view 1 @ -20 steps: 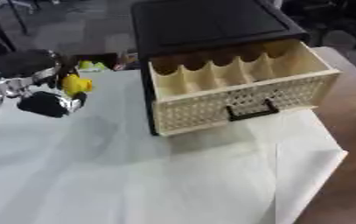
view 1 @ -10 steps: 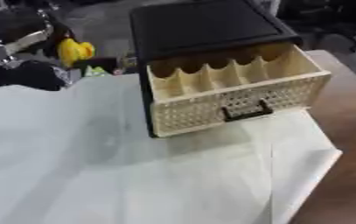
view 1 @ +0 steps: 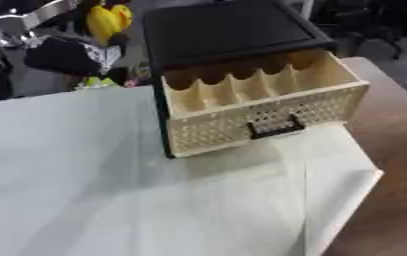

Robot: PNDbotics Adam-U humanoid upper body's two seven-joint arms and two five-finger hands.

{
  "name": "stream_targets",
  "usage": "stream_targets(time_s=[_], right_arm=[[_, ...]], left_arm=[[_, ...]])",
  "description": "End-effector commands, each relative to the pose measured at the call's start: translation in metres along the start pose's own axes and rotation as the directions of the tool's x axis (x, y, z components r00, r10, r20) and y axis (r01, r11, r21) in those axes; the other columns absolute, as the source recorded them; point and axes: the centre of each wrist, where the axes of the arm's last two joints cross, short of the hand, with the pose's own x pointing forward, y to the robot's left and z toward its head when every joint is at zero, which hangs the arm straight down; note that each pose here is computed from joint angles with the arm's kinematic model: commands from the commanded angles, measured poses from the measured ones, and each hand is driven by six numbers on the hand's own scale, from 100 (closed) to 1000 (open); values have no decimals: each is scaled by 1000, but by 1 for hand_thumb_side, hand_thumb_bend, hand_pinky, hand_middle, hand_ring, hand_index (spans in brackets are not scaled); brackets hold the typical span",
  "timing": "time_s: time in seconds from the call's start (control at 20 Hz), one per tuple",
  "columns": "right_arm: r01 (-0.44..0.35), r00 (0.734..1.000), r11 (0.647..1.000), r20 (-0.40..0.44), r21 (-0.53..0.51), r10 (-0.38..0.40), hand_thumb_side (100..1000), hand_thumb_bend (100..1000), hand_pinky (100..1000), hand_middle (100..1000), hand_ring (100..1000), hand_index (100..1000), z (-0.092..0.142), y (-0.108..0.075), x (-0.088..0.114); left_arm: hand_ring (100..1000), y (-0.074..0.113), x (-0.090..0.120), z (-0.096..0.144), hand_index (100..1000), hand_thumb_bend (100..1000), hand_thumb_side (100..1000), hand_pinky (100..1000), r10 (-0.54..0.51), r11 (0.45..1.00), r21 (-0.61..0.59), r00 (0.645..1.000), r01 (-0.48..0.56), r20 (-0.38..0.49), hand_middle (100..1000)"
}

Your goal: Pick up objects from table and place into drawer.

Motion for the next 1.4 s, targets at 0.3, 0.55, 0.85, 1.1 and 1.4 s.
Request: stream_targets(time_s=[0.3,0.55,0.85,1.1,1.4], right_arm=[[30,999,1000,20,-8,-30,1000,100,751,620,705,849,-6,2,7],[36,999,999,22,-9,-36,1000,100,751,620,704,849,-7,3,8],[42,999,999,23,-13,-42,1000,100,748,617,702,848,-7,4,9],[47,999,999,22,-15,-47,1000,100,748,616,700,848,-8,5,10],[51,998,999,23,-18,-51,1000,100,750,615,699,847,-9,5,11]], left_arm=[[517,8,25,-15,713,100,609,477,3,1000,29,998,-5,66,434],[517,-3,31,-25,713,100,614,476,13,1000,-1,997,-13,73,436],[523,-21,33,-36,723,100,625,480,44,998,-38,997,-41,65,446],[532,-28,35,-43,734,100,634,491,47,998,-40,997,-44,66,453],[564,-34,35,-47,798,100,709,505,44,998,-47,996,-41,78,488]])
